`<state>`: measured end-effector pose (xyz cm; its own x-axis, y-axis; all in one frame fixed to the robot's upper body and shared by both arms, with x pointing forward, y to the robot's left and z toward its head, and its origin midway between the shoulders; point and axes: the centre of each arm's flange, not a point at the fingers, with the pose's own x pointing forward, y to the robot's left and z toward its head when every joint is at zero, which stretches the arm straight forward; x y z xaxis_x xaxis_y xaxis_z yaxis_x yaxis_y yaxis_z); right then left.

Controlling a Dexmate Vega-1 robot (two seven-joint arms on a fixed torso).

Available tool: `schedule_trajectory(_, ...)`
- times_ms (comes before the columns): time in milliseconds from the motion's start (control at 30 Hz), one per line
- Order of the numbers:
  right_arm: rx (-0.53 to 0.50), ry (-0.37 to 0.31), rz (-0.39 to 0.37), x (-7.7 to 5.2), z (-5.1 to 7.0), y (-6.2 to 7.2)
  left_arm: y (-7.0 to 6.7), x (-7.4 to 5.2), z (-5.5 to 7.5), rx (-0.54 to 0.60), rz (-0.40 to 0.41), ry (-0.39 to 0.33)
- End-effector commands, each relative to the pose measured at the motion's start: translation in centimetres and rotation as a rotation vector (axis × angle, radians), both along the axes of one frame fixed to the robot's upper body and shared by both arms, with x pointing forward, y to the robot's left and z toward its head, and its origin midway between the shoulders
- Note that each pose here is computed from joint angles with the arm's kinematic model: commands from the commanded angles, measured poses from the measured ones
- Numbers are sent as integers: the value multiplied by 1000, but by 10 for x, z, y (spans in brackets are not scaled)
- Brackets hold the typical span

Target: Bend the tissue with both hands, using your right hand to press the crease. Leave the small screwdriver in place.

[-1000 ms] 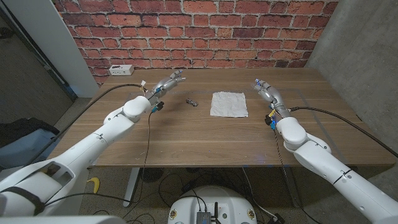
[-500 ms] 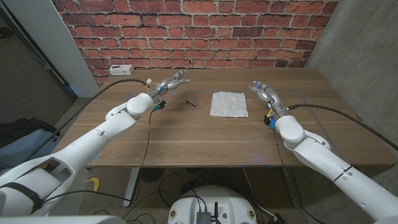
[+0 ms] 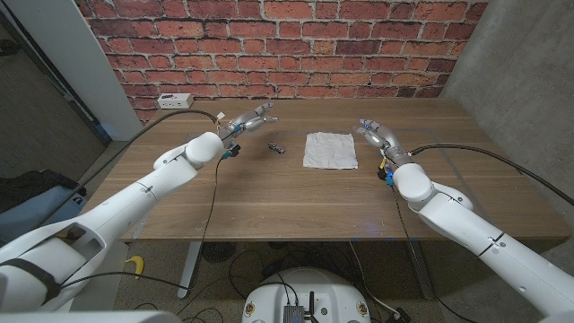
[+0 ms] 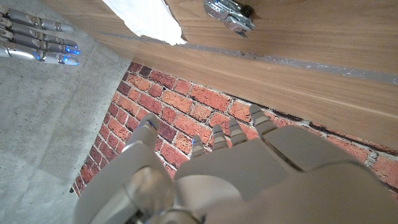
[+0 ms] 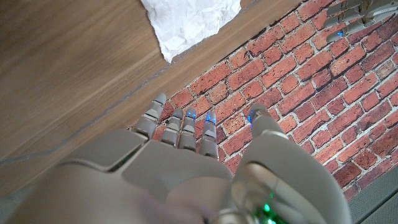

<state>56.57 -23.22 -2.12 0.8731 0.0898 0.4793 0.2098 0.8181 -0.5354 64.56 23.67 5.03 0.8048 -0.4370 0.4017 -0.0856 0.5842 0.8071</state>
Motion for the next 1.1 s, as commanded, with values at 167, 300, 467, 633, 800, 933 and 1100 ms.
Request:
schedule_trajectory(167,-112,32,-70,-4,2,13,-11,-7,0,99,5,0)
schedule_trajectory(300,-135,42,-76,-5,0,15,-15,-10,-1,124,9,-1)
schedule_trajectory(467,-160,48,-92,-7,-2,17,-19,-14,-1,151,12,-1)
schedule_trajectory(633,-180,56,-99,-8,-5,19,-24,-17,-3,178,13,0)
schedule_trajectory(800,-202,70,-112,-10,-6,22,-29,-19,-5,205,17,0)
schedule_trajectory(933,-221,81,-119,-10,-8,23,-34,-21,-6,238,31,-5)
schedule_trajectory(1100,-238,88,-142,-11,-9,26,-38,-21,-8,261,36,0)
